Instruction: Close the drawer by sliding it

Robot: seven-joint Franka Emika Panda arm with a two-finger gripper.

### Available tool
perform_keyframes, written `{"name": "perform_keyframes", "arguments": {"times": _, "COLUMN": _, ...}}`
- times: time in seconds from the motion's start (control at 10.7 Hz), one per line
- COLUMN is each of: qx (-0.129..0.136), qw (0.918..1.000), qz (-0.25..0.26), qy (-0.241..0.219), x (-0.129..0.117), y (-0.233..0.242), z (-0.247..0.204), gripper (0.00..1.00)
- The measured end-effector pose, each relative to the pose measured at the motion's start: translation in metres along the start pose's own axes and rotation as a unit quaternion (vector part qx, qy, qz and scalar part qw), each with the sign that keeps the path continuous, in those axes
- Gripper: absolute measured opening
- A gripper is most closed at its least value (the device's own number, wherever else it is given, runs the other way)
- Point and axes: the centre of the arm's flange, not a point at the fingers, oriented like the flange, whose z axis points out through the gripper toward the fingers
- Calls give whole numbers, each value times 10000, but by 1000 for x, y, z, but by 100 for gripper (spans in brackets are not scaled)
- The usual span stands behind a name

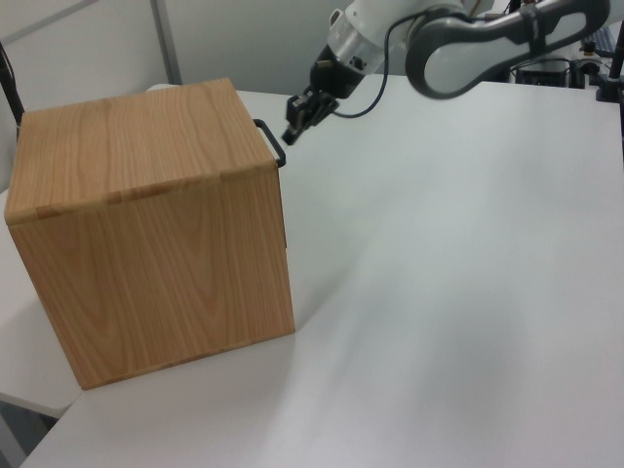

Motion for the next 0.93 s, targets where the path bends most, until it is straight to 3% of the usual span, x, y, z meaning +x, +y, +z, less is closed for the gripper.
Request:
{"name": "perform_keyframes", "arguments": {"times": 0.19, "qx": -674, "qw": 9950, "qz": -87, "qy": -731, "x": -1, "y": 21, "z": -24, "gripper": 1}}
{"name": "perform_keyframes", "arguments": {"times": 0.37, "qx": -1303, "qw": 9803, "qz": -204, "qy": -1469, "x": -6, "y": 44, "z": -66, "gripper": 1}}
{"name": "perform_keyframes", "arguments": {"times": 0.56, "qx": -1722, "qw": 9632, "qz": -337, "qy": -2037, "x": -11, "y": 66, "z": -107, "gripper": 1}}
{"name": "perform_keyframes", "arguments": {"times": 0.75, "qx": -1843, "qw": 9490, "qz": -453, "qy": -2519, "x": -15, "y": 89, "z": -150, "gripper": 1}}
{"name": "perform_keyframes", "arguments": {"times": 0.93, "qx": -1674, "qw": 9458, "qz": -362, "qy": -2758, "x": -16, "y": 114, "z": -187, "gripper": 2}}
